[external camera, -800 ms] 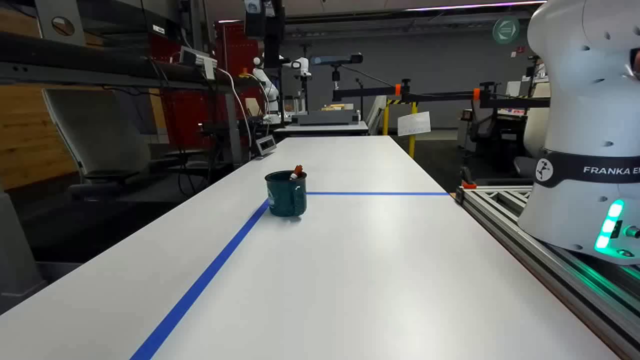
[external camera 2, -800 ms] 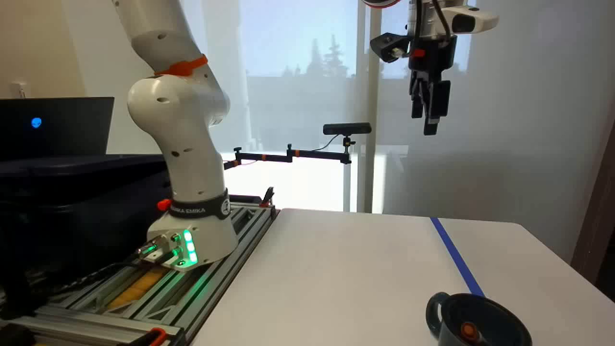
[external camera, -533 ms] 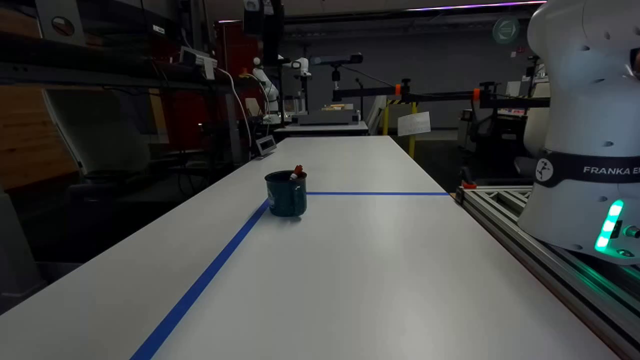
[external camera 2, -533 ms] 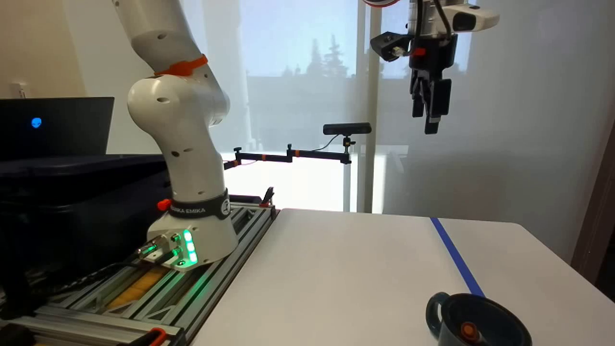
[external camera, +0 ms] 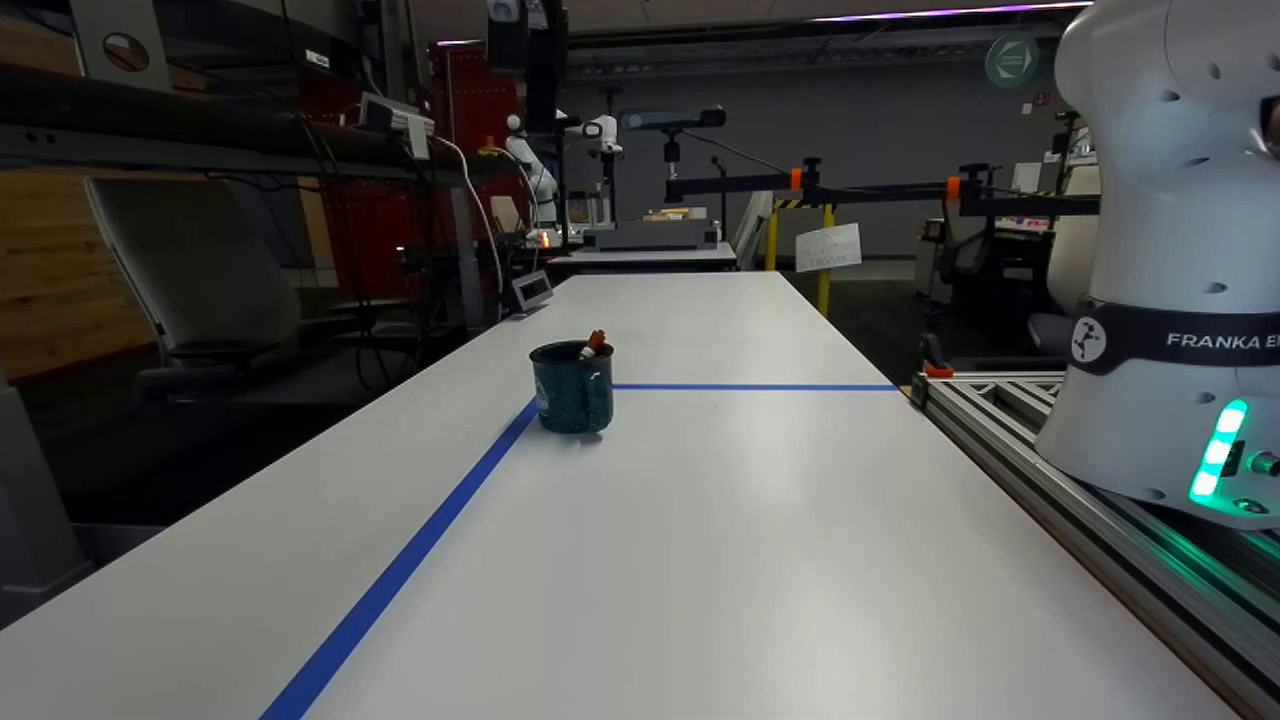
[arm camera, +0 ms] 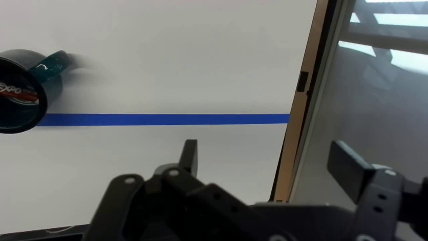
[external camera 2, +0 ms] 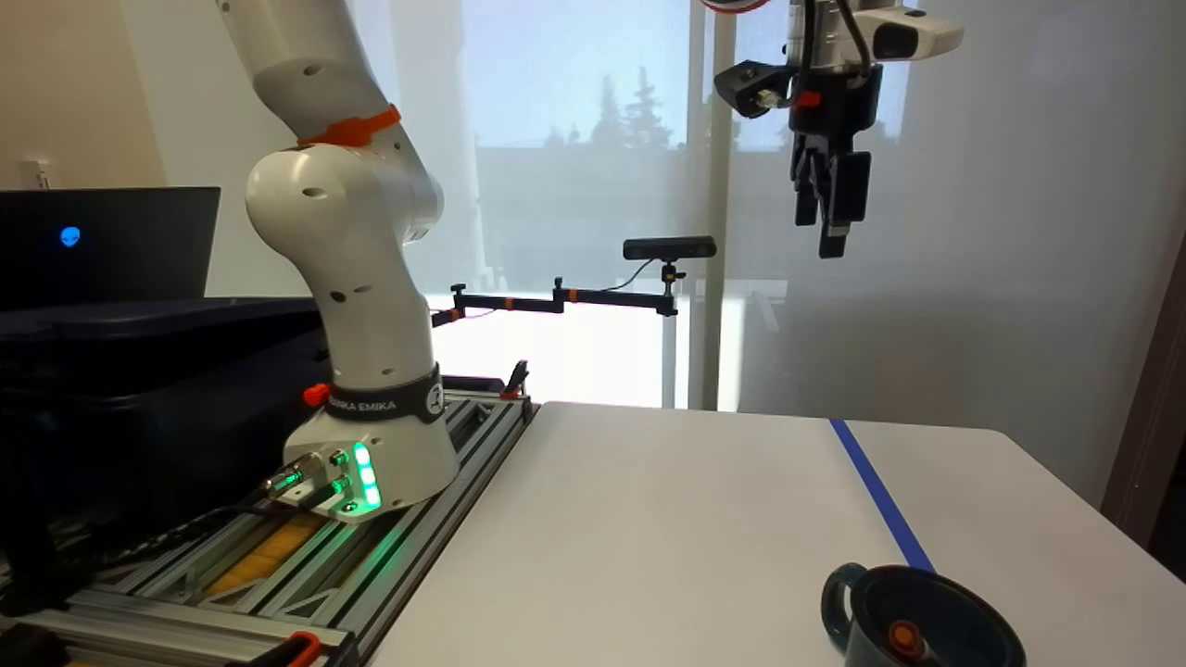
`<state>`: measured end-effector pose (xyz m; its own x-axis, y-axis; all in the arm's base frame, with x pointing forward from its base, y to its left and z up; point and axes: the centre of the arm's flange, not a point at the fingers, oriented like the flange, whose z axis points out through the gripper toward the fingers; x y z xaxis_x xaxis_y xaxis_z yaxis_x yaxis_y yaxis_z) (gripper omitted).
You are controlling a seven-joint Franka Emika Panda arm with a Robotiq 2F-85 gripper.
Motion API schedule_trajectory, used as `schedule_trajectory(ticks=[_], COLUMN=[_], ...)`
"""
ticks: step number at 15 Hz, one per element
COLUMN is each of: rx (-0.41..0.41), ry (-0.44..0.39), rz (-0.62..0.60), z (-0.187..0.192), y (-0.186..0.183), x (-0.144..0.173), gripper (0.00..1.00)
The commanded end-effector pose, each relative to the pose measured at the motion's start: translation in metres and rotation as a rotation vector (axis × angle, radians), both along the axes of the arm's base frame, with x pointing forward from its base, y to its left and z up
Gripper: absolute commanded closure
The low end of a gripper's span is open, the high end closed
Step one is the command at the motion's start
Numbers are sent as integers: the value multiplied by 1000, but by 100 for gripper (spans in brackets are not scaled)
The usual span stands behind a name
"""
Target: Remove the marker from the mug.
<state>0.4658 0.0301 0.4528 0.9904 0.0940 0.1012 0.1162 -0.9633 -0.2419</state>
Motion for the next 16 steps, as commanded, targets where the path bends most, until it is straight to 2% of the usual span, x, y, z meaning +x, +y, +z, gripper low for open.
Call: schedule_trajectory(ticks=[1,8,9,16], rx=[0,0,-8,-301], ry=[0,0,-20,-163], rz=[0,0,8,225], z=[0,0,0,-22], y=[0,0,1,-30], x=[0,0,0,14], gripper=[0,0,0,0])
